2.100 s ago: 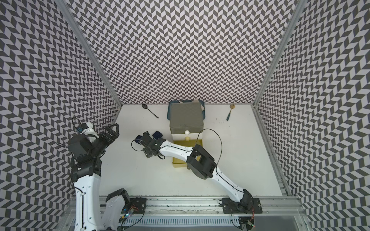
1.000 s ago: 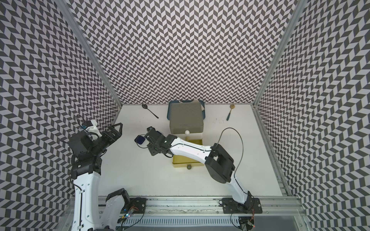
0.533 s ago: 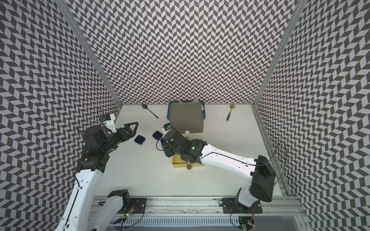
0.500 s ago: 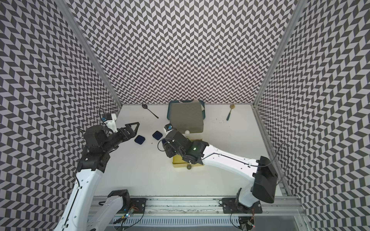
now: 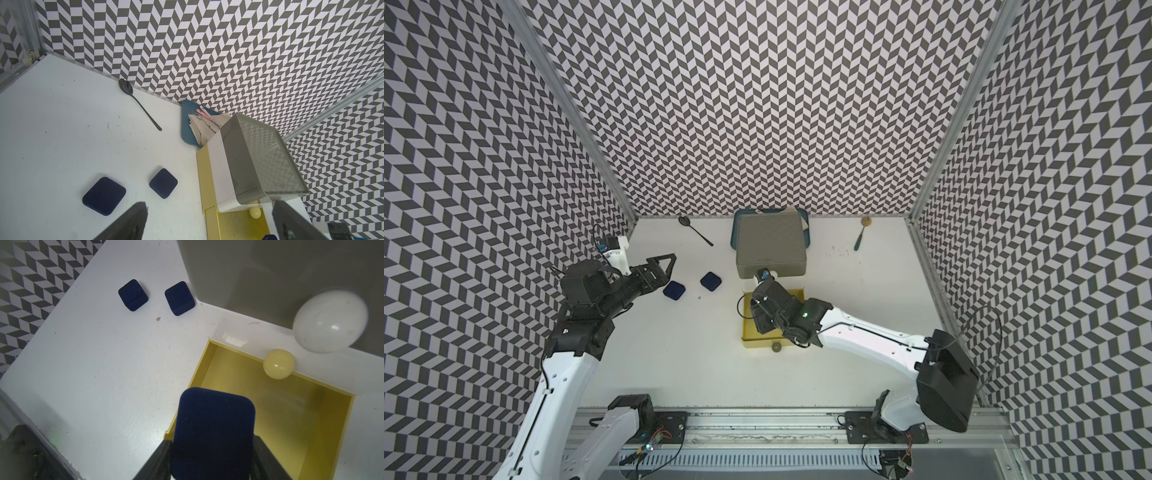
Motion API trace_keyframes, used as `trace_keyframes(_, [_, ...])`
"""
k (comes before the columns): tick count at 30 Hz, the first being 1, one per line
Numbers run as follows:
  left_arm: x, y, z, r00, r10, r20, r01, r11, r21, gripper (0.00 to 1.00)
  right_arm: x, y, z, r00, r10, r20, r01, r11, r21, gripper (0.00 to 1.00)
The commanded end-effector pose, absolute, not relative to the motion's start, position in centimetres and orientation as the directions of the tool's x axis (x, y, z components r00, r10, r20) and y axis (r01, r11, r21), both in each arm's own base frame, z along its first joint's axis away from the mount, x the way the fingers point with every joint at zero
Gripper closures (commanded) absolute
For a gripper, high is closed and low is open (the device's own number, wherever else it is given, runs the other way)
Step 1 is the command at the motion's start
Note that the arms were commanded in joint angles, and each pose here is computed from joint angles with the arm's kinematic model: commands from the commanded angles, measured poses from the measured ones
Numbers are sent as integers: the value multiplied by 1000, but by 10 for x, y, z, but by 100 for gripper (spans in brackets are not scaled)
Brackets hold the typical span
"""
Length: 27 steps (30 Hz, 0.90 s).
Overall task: Place the brooch boxes into the drawer by color
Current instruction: Place the brooch box in the drawer.
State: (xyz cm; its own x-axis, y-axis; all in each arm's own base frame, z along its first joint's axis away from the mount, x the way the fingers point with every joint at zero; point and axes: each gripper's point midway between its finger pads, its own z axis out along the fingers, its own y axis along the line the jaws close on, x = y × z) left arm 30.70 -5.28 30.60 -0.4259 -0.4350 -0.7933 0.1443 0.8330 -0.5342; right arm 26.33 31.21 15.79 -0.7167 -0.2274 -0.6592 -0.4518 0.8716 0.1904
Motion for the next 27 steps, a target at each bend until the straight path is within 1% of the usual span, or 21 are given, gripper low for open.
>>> trace_keyframes(1, [307,-52,316,-396,-430,-812,155,840,-520,0,279,324,155,-746,-158,-647,-419,866,272,54])
trace_keyframes(9, [306,-51,312,-400,-434,-807,142,841,-522,0,283,330,116,-788,-138,-600,-366,889,276,54])
trace_keyframes(15, [306,-50,309,-403,-431,-807,137,844,-519,0,284,329,105,-790,-131,-599,-358,892,276,54])
trace_keyframes(17, [306,-50,308,-404,-432,-807,136,843,-520,0,285,327,98,-797,-102,-595,-322,906,276,52])
trace_keyframes(22, [305,-50,307,-405,-432,-806,135,844,-520,0,282,323,80,-807,-93,-583,-294,920,260,51])
trace_keyframes(27, [305,-50,306,-405,-431,-807,134,845,-518,0,285,322,74,-809,-72,-583,-270,927,260,51])
